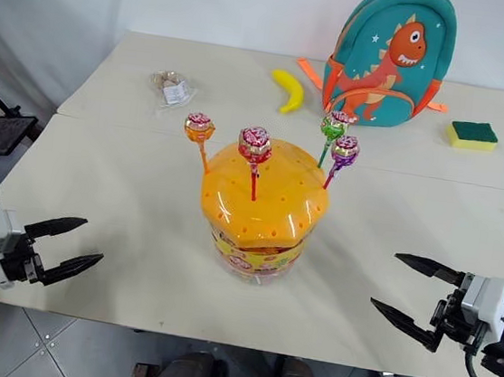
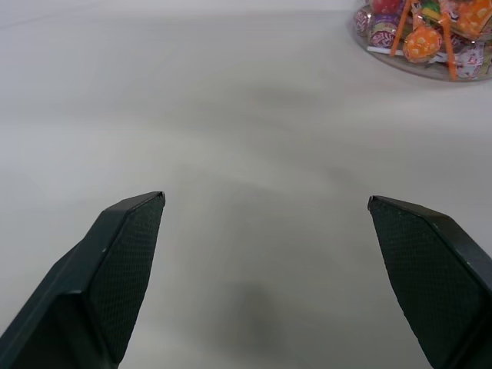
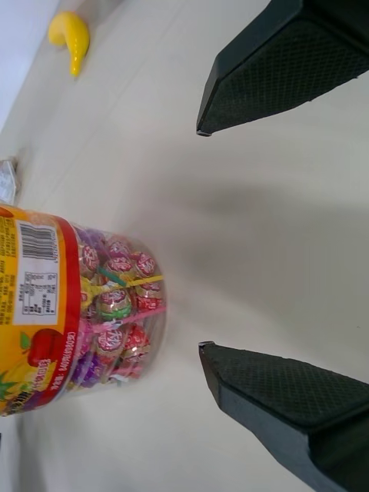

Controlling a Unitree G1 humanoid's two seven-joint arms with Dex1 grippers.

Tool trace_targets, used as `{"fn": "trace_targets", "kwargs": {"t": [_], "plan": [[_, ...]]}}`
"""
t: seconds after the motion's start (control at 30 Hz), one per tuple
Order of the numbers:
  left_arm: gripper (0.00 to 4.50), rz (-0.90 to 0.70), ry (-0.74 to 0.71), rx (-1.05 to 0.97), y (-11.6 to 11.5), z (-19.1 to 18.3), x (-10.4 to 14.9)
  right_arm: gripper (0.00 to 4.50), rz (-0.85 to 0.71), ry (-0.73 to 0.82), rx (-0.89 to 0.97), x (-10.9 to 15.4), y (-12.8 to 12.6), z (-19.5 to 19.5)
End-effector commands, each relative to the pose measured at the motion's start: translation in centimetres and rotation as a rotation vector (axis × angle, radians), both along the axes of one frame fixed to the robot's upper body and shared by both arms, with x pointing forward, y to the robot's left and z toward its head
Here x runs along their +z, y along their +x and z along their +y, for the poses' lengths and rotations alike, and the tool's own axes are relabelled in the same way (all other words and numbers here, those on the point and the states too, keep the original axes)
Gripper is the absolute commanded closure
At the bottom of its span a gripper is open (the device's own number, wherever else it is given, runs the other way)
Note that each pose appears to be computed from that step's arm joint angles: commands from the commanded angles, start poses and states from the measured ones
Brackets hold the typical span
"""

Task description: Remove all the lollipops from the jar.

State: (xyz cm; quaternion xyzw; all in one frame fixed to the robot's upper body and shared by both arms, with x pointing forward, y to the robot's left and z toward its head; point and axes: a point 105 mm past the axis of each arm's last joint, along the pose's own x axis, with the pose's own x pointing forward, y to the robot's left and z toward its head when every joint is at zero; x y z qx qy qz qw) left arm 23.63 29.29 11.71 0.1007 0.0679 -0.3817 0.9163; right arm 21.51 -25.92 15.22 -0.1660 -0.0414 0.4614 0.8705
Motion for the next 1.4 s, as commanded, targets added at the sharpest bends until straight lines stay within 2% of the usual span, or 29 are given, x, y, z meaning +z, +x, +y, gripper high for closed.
{"fn": "trace_targets", "kwargs": {"t": [0.03, 0.13, 0.2, 0.33, 0.4, 0.5, 0.63, 0.77, 0.87, 1.03, 1.4], "plan": [[0.00, -0.036, 0.033, -0.029, 0.2, -0.5, 1.1, 0.01, -0.028, 0.007, 0.012, 1.5, 0.0, -0.2], [0.00, -0.043, -0.006, -0.007, 0.8, -0.7, 1.4, 0.01, -0.016, 0.044, 0.003, 2.2, 0.4, -0.5], [0.00, -0.072, -0.058, -0.019, 1.3, -1.2, 2.5, 0.01, -0.044, 0.115, -0.013, 3.8, 0.6, -0.7], [0.00, -0.125, -0.363, -0.194, 1.8, -4.2, 8.4, 0.01, -0.162, 0.308, -0.005, 7.7, -0.1, -1.1], [0.00, -0.114, -0.424, -0.280, 1.8, -5.6, 10.1, 0.01, -0.200, 0.361, 0.001, 9.0, -0.6, -1.1], [0.00, -0.078, -0.444, -0.466, 1.8, -8.9, 12.3, 0.01, -0.243, 0.412, -0.005, 10.7, -1.4, -1.2], [0.00, -0.120, -0.423, -0.630, 3.1, -13.1, 15.2, 0.01, -0.260, 0.408, 0.046, 11.5, -2.7, 0.4], [0.00, -0.136, -0.405, -0.719, 3.7, -15.0, 16.5, 0.01, -0.232, 0.359, 0.066, 10.6, -3.4, 1.1], [0.00, -0.092, -0.398, -0.804, 3.5, -16.3, 16.8, 0.01, -0.219, 0.341, 0.044, 9.6, -3.6, 0.7], [1.08, -0.085, -0.393, -0.875, 3.5, -17.1, 17.1, 0.00, -0.224, 0.331, 0.022, 9.1, -3.7, 0.3], [4.46, -0.103, -0.391, -0.945, 3.6, -18.9, 17.2, 0.00, -0.218, 0.335, 0.033, 8.8, -4.2, 0.7]]}}
